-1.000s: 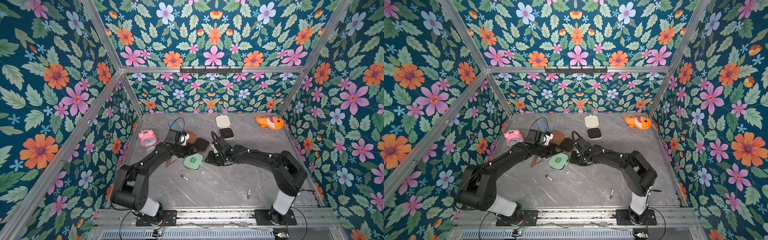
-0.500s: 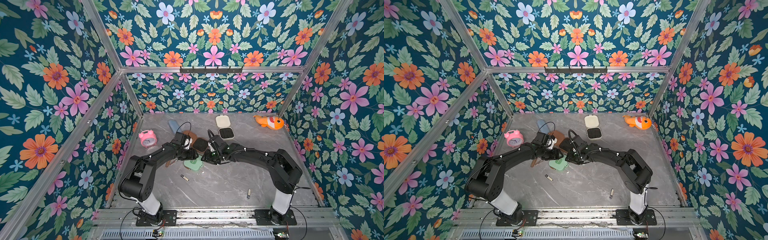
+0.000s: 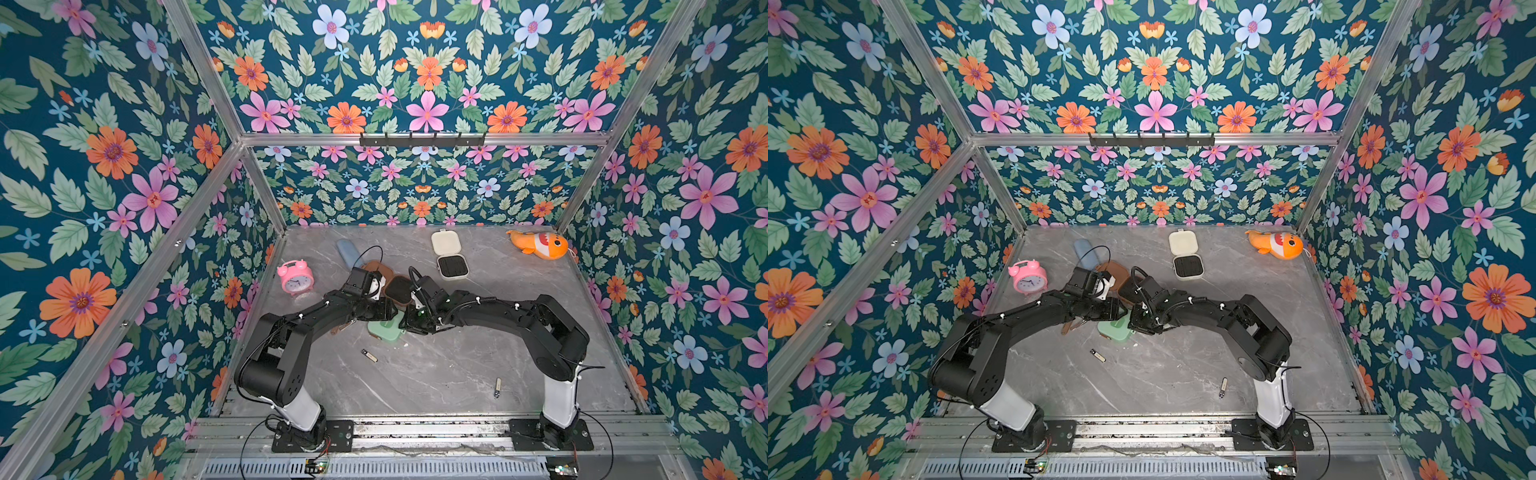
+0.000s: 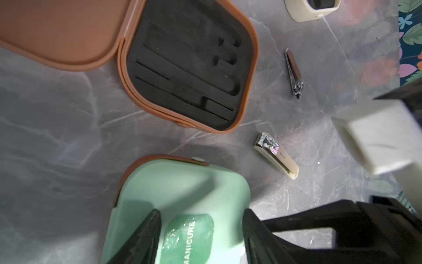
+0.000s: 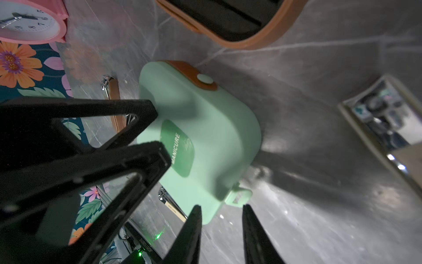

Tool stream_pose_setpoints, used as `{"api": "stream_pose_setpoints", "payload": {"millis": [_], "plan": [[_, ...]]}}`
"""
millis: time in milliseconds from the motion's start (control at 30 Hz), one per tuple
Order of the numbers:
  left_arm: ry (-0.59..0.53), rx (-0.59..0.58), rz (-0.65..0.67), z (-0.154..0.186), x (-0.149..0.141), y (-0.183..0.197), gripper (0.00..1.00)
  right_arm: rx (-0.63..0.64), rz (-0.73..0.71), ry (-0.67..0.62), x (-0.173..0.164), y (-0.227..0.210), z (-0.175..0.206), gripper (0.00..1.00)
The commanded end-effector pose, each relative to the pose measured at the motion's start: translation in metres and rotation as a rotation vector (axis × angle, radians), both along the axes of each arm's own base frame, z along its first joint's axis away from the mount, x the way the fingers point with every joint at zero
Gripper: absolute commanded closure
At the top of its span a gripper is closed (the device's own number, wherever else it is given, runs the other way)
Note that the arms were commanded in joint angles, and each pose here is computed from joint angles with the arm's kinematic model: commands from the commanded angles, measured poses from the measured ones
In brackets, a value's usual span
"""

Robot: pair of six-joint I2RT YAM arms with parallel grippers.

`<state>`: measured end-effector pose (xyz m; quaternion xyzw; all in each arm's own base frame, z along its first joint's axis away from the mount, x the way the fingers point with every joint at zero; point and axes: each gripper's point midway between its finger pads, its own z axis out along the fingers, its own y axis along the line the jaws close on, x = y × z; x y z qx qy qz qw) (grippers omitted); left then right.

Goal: Organize nail clipper sets
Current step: Move the storage box to the center of the board.

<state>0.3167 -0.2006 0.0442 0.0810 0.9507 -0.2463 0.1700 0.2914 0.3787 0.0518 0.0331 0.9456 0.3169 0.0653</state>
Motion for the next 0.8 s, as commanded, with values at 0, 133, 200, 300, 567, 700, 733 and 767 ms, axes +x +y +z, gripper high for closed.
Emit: {"api": "stream_pose_setpoints", "payload": {"millis": [0, 133, 200, 300, 567, 700, 733, 767], "plan": [[0.205, 0.18, 0.049, -0.036, -0.043, 0.036, 0.39, 0.034, -0.008, 0.001, 0.004, 0.008, 0.003, 0.68], [0.203, 0.181, 0.048, -0.035, -0.042, 0.036, 0.39, 0.022, -0.013, 0.02, 0.003, 0.008, -0.005, 0.68], [0.198, 0.177, 0.05, -0.033, -0.04, 0.035, 0.39, 0.018, -0.018, 0.024, 0.002, 0.007, -0.008, 0.68], [0.176, 0.156, 0.055, -0.022, -0.034, 0.031, 0.4, 0.008, -0.028, 0.031, 0.001, 0.004, -0.015, 0.68], [0.055, 0.181, 0.11, 0.02, -0.01, 0.04, 0.35, 0.006, -0.048, 0.036, 0.001, 0.002, -0.023, 0.69], [0.048, 0.189, 0.147, 0.016, -0.002, 0.052, 0.34, 0.006, -0.046, 0.035, 0.001, 0.002, -0.023, 0.69], [0.051, 0.184, 0.153, 0.013, 0.0, 0.052, 0.34, 0.006, -0.047, 0.033, 0.001, 0.001, -0.023, 0.69], [0.05, 0.184, 0.154, 0.012, 0.002, 0.052, 0.33, 0.005, -0.048, 0.032, 0.001, 0.001, -0.022, 0.69]]}}
